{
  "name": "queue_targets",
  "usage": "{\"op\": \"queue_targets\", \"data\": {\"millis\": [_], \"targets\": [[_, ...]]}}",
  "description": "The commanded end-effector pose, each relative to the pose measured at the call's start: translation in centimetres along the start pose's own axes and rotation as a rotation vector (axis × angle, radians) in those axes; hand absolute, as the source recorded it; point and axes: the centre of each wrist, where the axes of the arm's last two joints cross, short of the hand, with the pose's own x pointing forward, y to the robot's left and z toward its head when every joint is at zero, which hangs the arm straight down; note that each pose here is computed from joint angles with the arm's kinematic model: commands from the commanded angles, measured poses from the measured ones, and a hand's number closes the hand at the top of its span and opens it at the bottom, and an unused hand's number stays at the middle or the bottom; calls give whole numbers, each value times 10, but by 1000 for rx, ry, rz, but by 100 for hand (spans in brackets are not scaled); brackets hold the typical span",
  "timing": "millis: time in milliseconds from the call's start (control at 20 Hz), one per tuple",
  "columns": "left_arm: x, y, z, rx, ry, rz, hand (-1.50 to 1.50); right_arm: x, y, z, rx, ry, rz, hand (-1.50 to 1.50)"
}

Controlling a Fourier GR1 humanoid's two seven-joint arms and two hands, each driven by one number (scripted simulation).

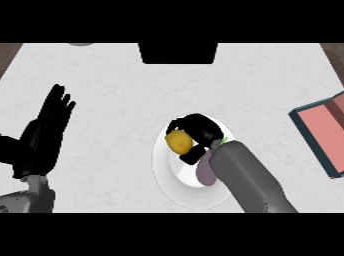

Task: Pick the lemon from the plate and place it in the cardboard box

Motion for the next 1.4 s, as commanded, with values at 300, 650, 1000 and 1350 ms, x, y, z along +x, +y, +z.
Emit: {"op": "queue_targets", "data": {"millis": [300, 650, 1000, 1350], "targets": [[1, 7, -2, 10, 4, -7, 0, 14, -3, 5, -127, -50, 89, 150], [5, 16, -3, 55, 10, 3, 0, 43, 63, 43, -275, 145, 242, 150], [6, 12, 5, 32, 8, -3, 0, 109, 44, 114, -403, 97, 377, 150], [-1, 8, 0, 42, 3, -16, 0, 168, 4, 170, -671, 93, 190, 150]]}}
